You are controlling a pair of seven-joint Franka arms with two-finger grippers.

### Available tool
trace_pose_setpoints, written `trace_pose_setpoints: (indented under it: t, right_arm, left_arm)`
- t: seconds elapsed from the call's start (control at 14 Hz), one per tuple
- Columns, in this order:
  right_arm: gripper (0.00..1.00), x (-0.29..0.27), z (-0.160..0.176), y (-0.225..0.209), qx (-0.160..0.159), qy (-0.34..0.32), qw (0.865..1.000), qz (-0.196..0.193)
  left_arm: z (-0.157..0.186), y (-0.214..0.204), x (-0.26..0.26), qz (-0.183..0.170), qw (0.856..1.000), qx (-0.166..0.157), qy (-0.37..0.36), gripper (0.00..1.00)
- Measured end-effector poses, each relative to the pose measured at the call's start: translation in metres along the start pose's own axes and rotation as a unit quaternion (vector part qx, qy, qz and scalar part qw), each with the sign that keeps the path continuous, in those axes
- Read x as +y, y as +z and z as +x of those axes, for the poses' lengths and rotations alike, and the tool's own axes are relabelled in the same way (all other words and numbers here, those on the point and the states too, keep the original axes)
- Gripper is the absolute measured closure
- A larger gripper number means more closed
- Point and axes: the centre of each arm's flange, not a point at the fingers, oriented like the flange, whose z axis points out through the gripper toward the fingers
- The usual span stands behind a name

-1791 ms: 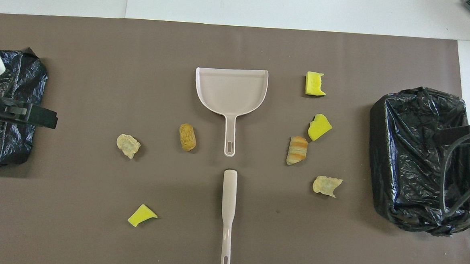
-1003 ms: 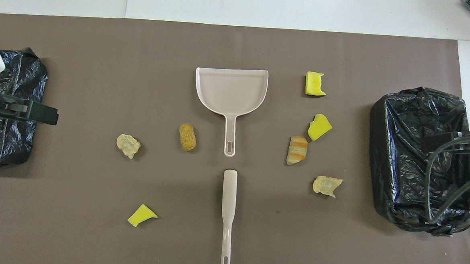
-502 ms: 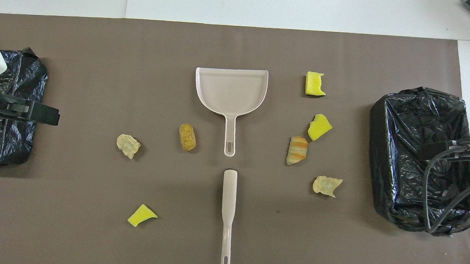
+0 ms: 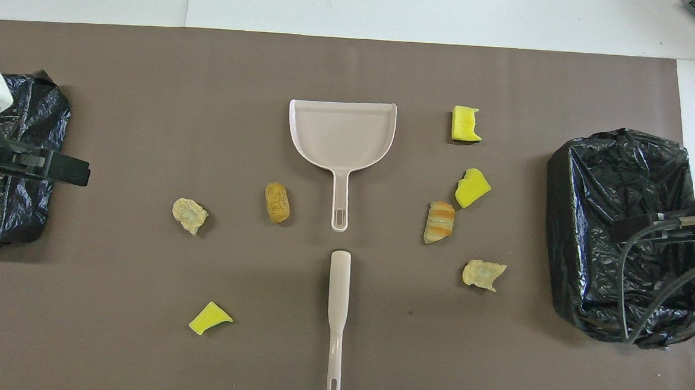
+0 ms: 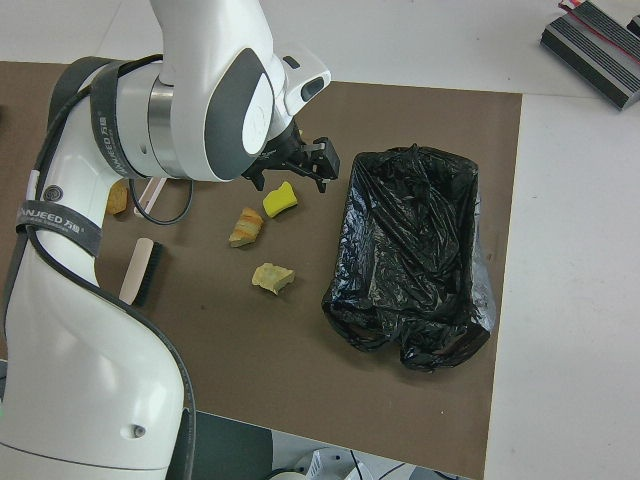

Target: Sweep and dump trash in bin

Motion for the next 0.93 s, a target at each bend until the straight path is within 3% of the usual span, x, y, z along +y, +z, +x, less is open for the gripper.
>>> trace_pose_setpoints:
  t: [0.93]
  right_arm:
    - [0.0, -0.001, 0.0, 0.016, -0.014, -0.001, 1.0, 0.001]
  left_arm:
    - [-0.001, -0.001, -0.007, 0.0, 1.0, 0.001, -0.007, 0.0]
